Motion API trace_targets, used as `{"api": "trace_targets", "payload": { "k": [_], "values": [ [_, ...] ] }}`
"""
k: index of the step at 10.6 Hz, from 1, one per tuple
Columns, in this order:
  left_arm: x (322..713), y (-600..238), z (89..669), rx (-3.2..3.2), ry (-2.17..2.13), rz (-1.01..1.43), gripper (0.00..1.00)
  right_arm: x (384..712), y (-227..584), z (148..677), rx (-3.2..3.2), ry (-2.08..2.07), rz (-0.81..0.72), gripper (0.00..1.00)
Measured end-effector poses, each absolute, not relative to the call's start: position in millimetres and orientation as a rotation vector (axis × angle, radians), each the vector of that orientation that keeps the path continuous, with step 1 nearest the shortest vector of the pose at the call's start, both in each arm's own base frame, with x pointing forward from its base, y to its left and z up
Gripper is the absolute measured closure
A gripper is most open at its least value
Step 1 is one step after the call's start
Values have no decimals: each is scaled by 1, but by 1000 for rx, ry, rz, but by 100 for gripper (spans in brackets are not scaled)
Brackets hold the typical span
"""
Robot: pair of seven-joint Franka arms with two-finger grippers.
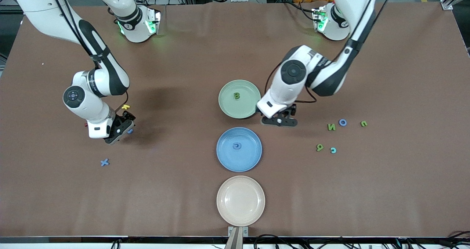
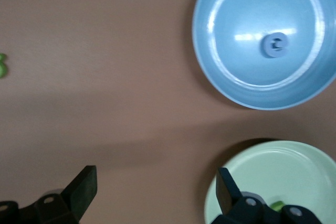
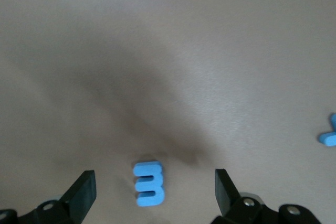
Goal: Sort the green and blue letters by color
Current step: 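Grasp the blue a with the right gripper while the left gripper reaches b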
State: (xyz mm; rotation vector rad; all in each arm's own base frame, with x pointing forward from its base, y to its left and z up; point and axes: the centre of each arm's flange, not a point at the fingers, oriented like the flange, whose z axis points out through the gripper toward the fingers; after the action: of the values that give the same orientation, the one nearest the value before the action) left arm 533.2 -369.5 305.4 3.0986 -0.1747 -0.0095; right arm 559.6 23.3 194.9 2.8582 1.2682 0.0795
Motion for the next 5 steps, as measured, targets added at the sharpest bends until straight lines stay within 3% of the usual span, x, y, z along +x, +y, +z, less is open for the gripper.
{"api": "trace_targets", "payload": {
  "k": [5],
  "values": [
    [588, -257, 290, 3049, -626, -43, 0, 537, 27, 170, 2855, 1275, 139, 0]
  ]
}}
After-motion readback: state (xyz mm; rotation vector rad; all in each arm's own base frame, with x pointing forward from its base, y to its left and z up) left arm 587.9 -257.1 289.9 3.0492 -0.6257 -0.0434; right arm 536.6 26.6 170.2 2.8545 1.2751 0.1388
